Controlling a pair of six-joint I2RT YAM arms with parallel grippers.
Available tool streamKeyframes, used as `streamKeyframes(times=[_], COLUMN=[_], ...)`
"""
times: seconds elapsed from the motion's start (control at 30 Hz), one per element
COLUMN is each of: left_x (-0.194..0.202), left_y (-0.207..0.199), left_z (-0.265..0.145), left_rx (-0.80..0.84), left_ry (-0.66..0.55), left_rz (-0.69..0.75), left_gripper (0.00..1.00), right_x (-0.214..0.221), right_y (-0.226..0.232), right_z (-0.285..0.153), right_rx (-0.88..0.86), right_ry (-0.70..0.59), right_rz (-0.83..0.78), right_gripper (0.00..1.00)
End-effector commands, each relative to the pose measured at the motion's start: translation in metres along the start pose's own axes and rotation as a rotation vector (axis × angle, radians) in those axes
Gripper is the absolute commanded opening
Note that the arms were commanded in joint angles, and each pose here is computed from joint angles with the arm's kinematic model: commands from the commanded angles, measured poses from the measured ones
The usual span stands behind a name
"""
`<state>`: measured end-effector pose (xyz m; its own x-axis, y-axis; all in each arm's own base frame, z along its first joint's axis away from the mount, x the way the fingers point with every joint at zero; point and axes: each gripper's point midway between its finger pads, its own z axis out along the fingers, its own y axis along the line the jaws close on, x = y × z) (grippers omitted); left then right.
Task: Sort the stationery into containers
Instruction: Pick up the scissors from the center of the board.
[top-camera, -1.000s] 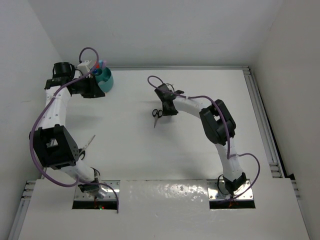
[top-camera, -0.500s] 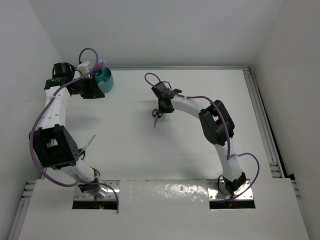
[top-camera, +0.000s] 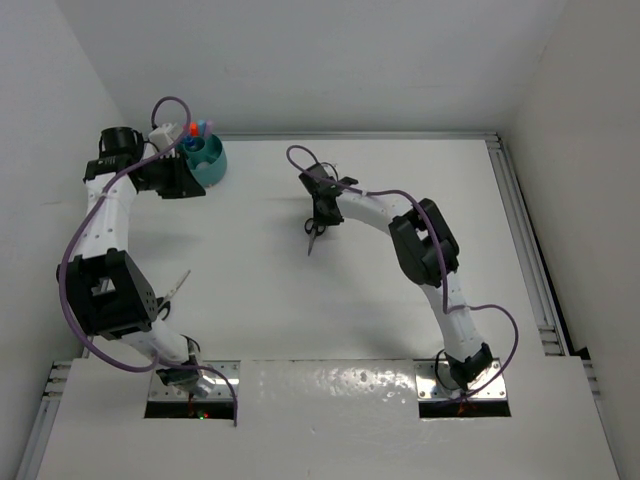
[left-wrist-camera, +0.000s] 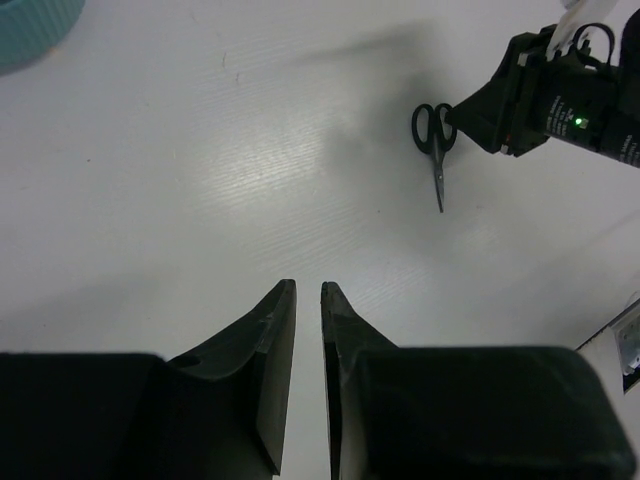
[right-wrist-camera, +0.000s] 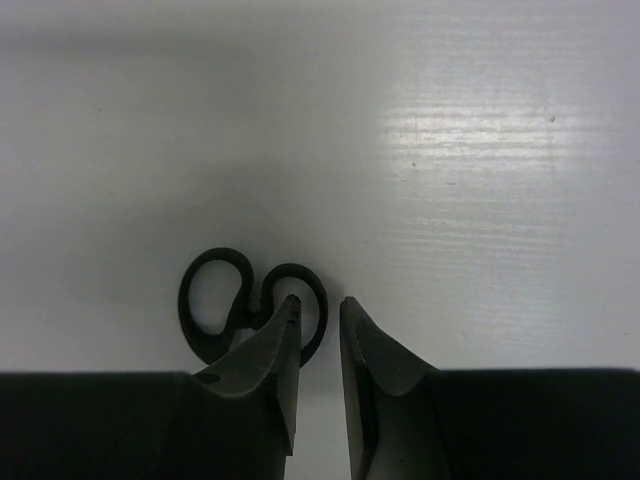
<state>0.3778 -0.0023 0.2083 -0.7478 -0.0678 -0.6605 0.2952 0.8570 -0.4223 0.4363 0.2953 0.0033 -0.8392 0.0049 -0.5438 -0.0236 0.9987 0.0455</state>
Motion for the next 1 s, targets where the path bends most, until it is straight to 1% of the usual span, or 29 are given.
streamKeyframes(times=[0.0,0.2,0.3,0.33,0.37,0.47,0.6,0.7,0.73,0.77,0.8,0.83,0.9,0.93,0.97], left_x=[-0.004,-0.005,-0.007,-0.007,-0.009,-0.013,-0.018,-0.018,-0.017,-0.016,-0.014,-0.011,-0.007,-0.006,-0.004], left_y=[-0.001,-0.001,-0.001,0.001,-0.001,0.000,-0.001,-0.003,-0.007,-0.010,-0.015,-0.019,-0.032,-0.039,-0.045], left_z=[-0.006,-0.007,-0.010,-0.010,-0.012,-0.015,-0.019,-0.019,-0.017,-0.015,-0.010,-0.008,0.000,0.002,0.006], left_rx=[0.014,0.017,0.013,0.013,0.013,0.010,-0.003,-0.005,0.002,0.004,0.014,0.020,0.054,0.071,0.087], left_ry=[-0.026,-0.031,-0.039,-0.038,-0.044,-0.054,-0.065,-0.066,-0.057,-0.050,-0.035,-0.023,0.005,0.015,0.027], left_rz=[0.014,0.013,0.013,0.009,0.014,0.017,0.032,0.048,0.057,0.064,0.081,0.085,0.116,0.128,0.153], left_gripper=[0.15,0.15,0.15,0.16,0.16,0.16,0.16,0.18,0.19,0.20,0.20,0.22,0.25,0.29,0.31], right_x=[0.001,0.017,0.020,0.024,0.025,0.034,0.030,0.015,0.008,-0.005,-0.010,-0.025,-0.038,-0.050,-0.054], right_y=[0.002,-0.008,-0.019,-0.021,-0.022,-0.028,-0.026,-0.020,-0.019,-0.015,-0.010,-0.007,-0.001,0.002,0.011], right_z=[0.001,0.012,0.020,0.022,0.023,0.025,0.021,0.010,-0.002,-0.007,-0.016,-0.032,-0.048,-0.062,-0.071], right_rx=[0.011,0.066,0.127,0.133,0.133,0.143,0.128,0.113,0.100,0.092,0.083,0.069,0.071,0.065,0.047], right_ry=[0.009,0.044,0.061,0.076,0.084,0.101,0.072,-0.019,-0.056,-0.119,-0.153,-0.207,-0.294,-0.339,-0.380], right_rz=[0.024,0.029,0.021,0.024,0.025,0.015,-0.009,-0.081,-0.119,-0.121,-0.136,-0.150,-0.175,-0.197,-0.212], right_gripper=[0.21,0.20,0.19,0.18,0.12,0.00,0.00,0.00,0.00,0.00,0.00,0.00,0.00,0.00,0.00])
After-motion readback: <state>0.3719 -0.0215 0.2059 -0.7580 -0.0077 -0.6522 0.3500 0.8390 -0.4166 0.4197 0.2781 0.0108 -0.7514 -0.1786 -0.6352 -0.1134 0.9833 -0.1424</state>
